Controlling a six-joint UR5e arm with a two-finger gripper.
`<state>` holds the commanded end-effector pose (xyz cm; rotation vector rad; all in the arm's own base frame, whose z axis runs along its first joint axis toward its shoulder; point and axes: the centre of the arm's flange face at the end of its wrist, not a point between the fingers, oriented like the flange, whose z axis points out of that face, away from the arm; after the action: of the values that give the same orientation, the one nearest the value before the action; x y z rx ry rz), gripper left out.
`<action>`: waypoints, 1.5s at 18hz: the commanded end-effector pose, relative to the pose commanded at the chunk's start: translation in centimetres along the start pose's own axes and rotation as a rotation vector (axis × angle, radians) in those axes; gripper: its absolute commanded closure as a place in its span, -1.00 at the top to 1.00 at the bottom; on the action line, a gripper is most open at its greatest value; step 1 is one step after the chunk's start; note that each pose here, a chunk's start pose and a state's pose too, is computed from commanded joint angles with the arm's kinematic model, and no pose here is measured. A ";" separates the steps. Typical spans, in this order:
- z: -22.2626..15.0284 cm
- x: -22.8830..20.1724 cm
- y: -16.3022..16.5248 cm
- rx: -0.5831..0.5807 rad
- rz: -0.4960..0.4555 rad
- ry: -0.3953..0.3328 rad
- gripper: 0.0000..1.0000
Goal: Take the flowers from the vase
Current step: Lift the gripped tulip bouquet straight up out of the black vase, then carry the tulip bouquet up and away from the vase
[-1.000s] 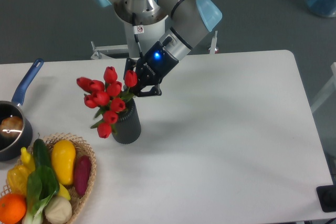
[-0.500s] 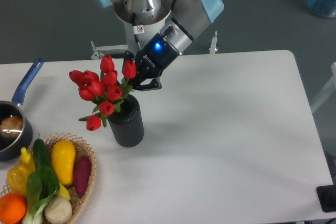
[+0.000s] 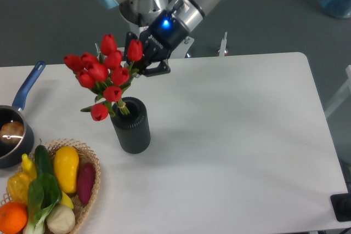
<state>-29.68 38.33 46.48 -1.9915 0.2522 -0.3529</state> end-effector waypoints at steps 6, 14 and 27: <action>-3.6 -1.5 -2.6 0.116 -0.112 -0.030 -1.00; -9.9 -4.3 -5.4 0.267 -0.225 -0.104 -1.00; -13.4 -11.2 2.3 -0.121 -0.134 -0.301 -1.00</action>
<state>-44.98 29.74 48.31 -2.1547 -0.0521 -0.1199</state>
